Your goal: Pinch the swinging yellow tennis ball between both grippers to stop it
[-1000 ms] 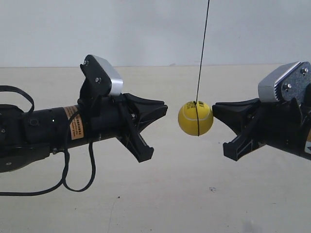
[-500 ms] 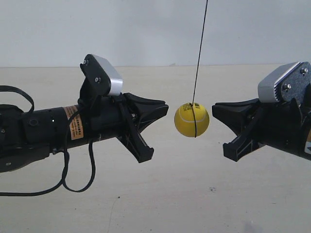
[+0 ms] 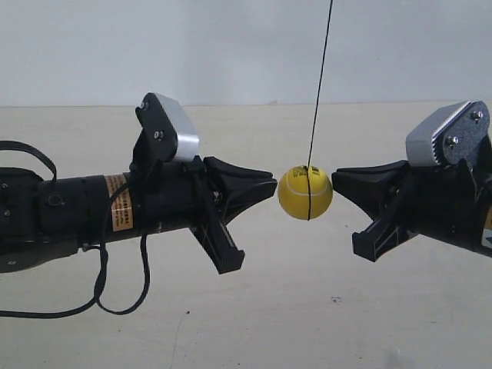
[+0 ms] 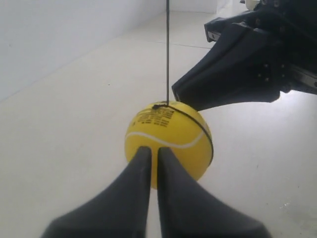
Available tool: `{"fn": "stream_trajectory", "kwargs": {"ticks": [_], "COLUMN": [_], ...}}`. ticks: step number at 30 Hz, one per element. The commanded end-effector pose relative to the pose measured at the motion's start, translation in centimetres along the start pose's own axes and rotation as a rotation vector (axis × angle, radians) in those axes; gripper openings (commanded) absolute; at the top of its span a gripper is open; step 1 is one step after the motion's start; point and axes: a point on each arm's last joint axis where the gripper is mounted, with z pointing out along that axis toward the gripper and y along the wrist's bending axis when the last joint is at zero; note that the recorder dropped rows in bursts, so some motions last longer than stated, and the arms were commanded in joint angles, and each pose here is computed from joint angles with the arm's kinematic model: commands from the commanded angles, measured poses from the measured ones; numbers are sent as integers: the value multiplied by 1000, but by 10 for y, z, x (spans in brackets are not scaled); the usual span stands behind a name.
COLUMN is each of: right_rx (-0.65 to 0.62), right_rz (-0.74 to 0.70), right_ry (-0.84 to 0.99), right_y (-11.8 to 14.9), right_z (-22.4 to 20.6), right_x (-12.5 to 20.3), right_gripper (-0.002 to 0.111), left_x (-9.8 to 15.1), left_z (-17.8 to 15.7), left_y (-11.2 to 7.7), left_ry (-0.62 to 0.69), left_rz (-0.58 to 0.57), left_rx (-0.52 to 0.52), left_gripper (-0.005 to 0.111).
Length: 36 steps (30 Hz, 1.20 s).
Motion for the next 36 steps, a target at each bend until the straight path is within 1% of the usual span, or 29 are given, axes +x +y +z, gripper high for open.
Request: {"fn": "stream_trajectory", "kwargs": {"ticks": [1,3,6,11,16,24,29,32,36], "right_rx": [-11,-13,-13,-19,-21,-20,3,39,82], "right_rz": [-9,-11,-11,-2,-4,-7,3,-12,-12], "right_ry": [-3,-2,-2,1,2,-4,-14,-8,-64], "right_y": [1,1,1,2,2,2,3,3,9], "right_z": [1,1,1,1,1,0,-6,-13,-30], "right_x": [-1,-1,-1,-1,-1,-2,-10,-16,-25], "right_gripper": [0,0,0,0,0,0,0,0,0], "left_x": [14,15,11,11,9,9,-1,-14,-27], "left_z": [8,8,8,8,8,8,-1,-11,-26], "left_y": [-4,-4,-3,-2,2,3,5,7,9], "left_ry": [15,18,-24,-28,-45,-43,24,55,115], "left_rz": [-13,5,-6,-3,-10,-2,30,60,38], "left_rx": [55,52,47,32,-14,-19,-67,-109,-176], "left_gripper": [5,5,5,5,5,5,5,5,5]}}
